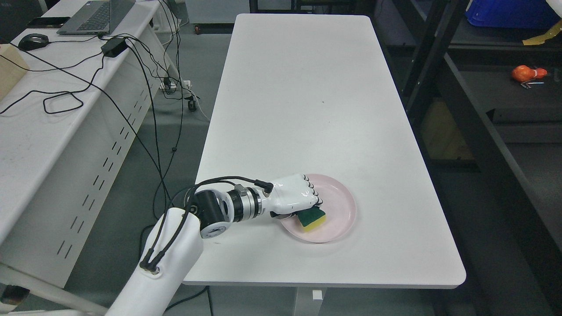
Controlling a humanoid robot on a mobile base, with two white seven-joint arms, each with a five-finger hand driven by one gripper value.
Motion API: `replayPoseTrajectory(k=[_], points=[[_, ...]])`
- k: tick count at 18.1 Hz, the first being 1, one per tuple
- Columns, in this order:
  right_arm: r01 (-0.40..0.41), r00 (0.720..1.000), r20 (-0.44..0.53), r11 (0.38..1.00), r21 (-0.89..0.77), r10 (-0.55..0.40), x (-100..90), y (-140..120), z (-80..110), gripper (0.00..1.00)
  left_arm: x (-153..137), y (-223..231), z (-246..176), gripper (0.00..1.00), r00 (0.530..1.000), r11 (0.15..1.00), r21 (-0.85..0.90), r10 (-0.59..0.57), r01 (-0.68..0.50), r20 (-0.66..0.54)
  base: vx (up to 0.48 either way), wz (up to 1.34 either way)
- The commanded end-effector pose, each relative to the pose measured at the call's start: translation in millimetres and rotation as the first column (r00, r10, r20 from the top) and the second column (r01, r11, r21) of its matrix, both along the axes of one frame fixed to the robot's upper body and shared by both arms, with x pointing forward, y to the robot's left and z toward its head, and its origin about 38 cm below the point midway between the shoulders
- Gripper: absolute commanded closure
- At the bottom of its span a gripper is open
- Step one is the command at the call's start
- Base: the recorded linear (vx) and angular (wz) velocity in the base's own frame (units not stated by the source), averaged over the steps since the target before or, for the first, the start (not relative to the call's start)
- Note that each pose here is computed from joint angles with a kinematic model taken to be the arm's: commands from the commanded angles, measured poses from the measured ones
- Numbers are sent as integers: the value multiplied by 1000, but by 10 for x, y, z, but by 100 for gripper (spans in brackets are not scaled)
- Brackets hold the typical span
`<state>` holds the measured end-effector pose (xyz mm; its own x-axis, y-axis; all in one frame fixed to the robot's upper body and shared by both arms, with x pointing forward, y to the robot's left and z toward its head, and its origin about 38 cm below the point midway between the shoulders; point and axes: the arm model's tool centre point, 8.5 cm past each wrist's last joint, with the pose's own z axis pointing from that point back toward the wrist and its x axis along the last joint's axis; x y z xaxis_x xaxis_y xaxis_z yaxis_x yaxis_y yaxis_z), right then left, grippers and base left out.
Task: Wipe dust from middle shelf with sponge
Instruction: 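Close the left hand around the green-and-yellow sponge, then lift the sponge off the plate with the left hand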
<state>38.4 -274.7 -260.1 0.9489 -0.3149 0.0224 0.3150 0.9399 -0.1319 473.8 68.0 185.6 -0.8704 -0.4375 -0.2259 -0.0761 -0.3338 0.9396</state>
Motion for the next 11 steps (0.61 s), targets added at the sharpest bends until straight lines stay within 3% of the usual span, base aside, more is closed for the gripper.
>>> replayPoseTrajectory(k=[1, 3, 5, 7, 9, 10, 11], points=[[0, 1000, 17, 1000, -21, 0, 59, -125, 13, 0, 108, 333, 283, 100, 994, 942, -328, 35, -66, -100, 0, 0], [0, 1000, 17, 1000, -21, 0, 59, -125, 13, 0, 144, 521, 439, 100, 991, 870, -483, 36, -94, -128, 0, 0], [0, 1000, 17, 1000, -21, 0, 59, -125, 13, 0, 189, 725, 678, 100, 988, 716, -687, 27, -125, -152, 0, 0], [0, 1000, 17, 1000, -21, 0, 59, -125, 13, 0, 233, 1242, 851, 100, 982, 492, -852, 45, -181, -183, 0, 0], [0, 1000, 17, 1000, -21, 0, 59, -125, 13, 0, 201, 1515, 769, 100, 966, 286, -924, 26, -255, -259, 0, 0], [0, 1000, 17, 1000, -21, 0, 59, -125, 13, 0, 167, 1813, 698, 100, 942, 80, -939, 55, -334, -330, -16, -5], [0, 1000, 17, 1000, -21, 0, 59, -125, 13, 0, 120, 2028, 663, 100, 922, -69, -928, 104, -367, -373, -47, -47]])
